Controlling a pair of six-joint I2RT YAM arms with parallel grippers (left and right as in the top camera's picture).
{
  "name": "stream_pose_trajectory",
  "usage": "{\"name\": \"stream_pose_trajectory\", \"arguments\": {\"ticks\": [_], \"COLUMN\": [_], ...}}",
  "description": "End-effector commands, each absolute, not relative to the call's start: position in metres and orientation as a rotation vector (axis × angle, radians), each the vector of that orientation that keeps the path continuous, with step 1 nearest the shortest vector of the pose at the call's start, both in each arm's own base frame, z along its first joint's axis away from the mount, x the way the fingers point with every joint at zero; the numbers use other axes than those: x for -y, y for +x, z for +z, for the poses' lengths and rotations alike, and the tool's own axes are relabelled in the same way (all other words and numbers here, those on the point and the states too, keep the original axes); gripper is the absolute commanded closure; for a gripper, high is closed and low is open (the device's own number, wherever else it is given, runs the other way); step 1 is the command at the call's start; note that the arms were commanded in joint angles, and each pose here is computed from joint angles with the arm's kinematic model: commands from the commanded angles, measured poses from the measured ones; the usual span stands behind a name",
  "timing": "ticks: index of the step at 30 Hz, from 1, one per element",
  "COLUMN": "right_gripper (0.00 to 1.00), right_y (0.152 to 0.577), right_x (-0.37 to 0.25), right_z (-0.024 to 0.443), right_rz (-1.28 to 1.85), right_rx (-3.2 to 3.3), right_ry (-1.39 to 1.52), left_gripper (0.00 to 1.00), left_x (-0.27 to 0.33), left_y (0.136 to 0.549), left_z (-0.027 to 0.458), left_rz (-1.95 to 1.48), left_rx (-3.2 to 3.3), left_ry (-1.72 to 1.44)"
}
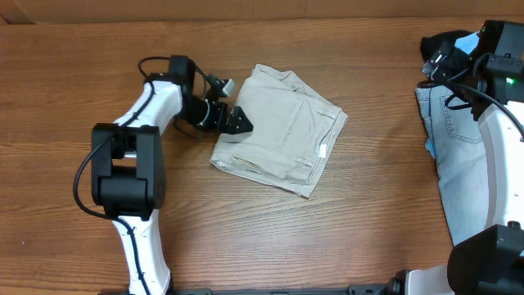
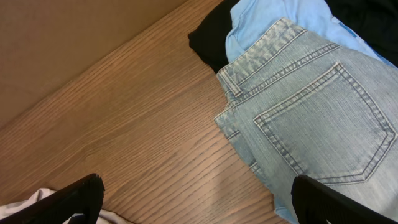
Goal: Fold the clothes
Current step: 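Drag the folded shorts with the left gripper to the far-left corner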
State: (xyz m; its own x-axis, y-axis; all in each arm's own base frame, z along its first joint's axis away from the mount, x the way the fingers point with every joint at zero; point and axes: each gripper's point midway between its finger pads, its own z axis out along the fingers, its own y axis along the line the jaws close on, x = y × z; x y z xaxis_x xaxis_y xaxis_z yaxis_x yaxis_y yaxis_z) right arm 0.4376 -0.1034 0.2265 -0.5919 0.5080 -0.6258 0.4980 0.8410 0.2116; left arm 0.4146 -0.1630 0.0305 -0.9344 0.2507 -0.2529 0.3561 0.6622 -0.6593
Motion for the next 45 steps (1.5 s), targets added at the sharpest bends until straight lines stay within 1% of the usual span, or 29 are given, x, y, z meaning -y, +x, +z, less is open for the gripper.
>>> {"name": "stream_pose_trajectory", "arguments": {"ticks": [1, 2, 4, 6, 10, 11, 13, 16, 19, 23, 27, 29, 30, 31, 32, 33, 34, 35, 36, 37, 39, 40, 42, 43, 44, 45], "right_gripper": [0.00, 0.00, 0.00, 0.00, 0.00, 0.00, 0.00, 0.00, 0.00, 0.00, 0.00, 0.00, 0.00, 0.00, 0.00, 0.00, 0.00, 0.00, 0.00, 0.00, 0.00, 0.00, 0.00, 0.00, 0.00, 0.00], "right_y": [0.441, 0.441, 0.441, 0.441, 0.441, 0.441, 0.441, 0.441, 0.441, 0.441, 0.441, 0.441, 0.441, 0.441, 0.441, 0.441, 0.441, 0.441, 0.441, 0.441, 0.441, 0.441, 0.441, 0.441, 0.441, 0.441], "right_x": [0.106, 0.106, 0.106, 0.106, 0.106, 0.106, 0.106, 0.106, 0.106, 0.106, 0.106, 0.106, 0.106, 0.106, 0.106, 0.106, 0.106, 0.106, 0.106, 0.106, 0.106, 0.106, 0.106, 0.106, 0.106, 0.106], "right_z": [0.234, 0.234, 0.234, 0.234, 0.234, 0.234, 0.234, 0.234, 0.234, 0.234, 0.234, 0.234, 0.234, 0.234, 0.234, 0.234, 0.234, 0.234, 0.234, 0.234, 0.234, 0.234, 0.234, 0.234, 0.234, 0.234], "right_rz": [0.008, 0.008, 0.008, 0.008, 0.008, 0.008, 0.008, 0.008, 0.008, 0.008, 0.008, 0.008, 0.008, 0.008, 0.008, 0.008, 0.008, 0.008, 0.008, 0.008, 0.008, 0.008, 0.008, 0.008, 0.008, 0.008], "right_rx": [-2.286, -2.285, -2.285, -2.286, -2.286, -2.285, -2.285, -2.285, -2.286, -2.285, -2.285, -2.285, -2.286, -2.286, -2.286, -2.286, -2.286, -2.285, -2.286, -2.286, -2.286, -2.285, -2.286, -2.286, -2.286, -2.286], "right_ry": [0.726, 0.726, 0.726, 0.726, 0.726, 0.726, 0.726, 0.726, 0.726, 0.726, 0.725, 0.726, 0.726, 0.726, 0.726, 0.726, 0.726, 0.726, 0.726, 0.726, 0.726, 0.726, 0.726, 0.726, 0.726, 0.726], "left_gripper": [0.03, 0.06, 0.16, 0.30, 0.80, 0.87, 0.96, 0.96, 0.96, 0.96, 0.96, 0.96, 0.95, 0.93, 0.90, 0.83, 0.78, 0.74, 0.73, 0.73, 0.82, 0.84, 0.84, 0.82, 0.72, 0.59], "left_x": [0.176, 0.177, 0.180, 0.182, 0.171, 0.163, 0.147, 0.124, 0.086, 0.010, -0.087, -0.135, -0.171, -0.190, -0.212, -0.232, -0.250, -0.266, -0.283, -0.295, -0.312, -0.316, -0.317, -0.315, -0.312, -0.310], "left_y": [0.409, 0.409, 0.409, 0.409, 0.419, 0.424, 0.433, 0.448, 0.470, 0.493, 0.498, 0.491, 0.481, 0.474, 0.465, 0.456, 0.447, 0.438, 0.427, 0.418, 0.405, 0.401, 0.397, 0.395, 0.394, 0.393], "left_z": [0.034, 0.031, 0.028, 0.026, 0.014, 0.010, 0.007, 0.015, 0.030, 0.050, 0.059, 0.059, 0.059, 0.058, 0.058, 0.058, 0.058, 0.058, 0.058, 0.058, 0.059, 0.060, 0.063, 0.063, 0.062, 0.061], "left_rz": [-1.149, -1.121, -1.092, -1.062, -0.896, -0.825, -0.723, -0.694, -0.683, -0.645, -0.573, -0.541, -0.508, -0.489, -0.470, -0.456, -0.447, -0.442, -0.437, -0.438, -0.463, -0.486, -0.550, -0.572, -0.584, -0.589], "left_rx": [-2.703, -2.718, -2.728, -2.733, -2.811, -2.842, -2.877, -2.875, -2.838, -2.756, -2.630, -2.553, -2.489, -2.453, -2.411, -2.370, -2.329, -2.288, -2.242, -2.205, -2.149, -2.131, -2.111, -2.112, -2.117, -2.126], "left_ry": [0.556, 0.552, 0.559, 0.579, 0.467, 0.401, 0.289, 0.142, -0.058, -0.341, -0.730, -0.919, -1.071, -1.150, -1.234, -1.308, -1.370, -1.430, -1.497, -1.549, -1.614, -1.627, -1.639, -1.645, -1.652, -1.660]}}
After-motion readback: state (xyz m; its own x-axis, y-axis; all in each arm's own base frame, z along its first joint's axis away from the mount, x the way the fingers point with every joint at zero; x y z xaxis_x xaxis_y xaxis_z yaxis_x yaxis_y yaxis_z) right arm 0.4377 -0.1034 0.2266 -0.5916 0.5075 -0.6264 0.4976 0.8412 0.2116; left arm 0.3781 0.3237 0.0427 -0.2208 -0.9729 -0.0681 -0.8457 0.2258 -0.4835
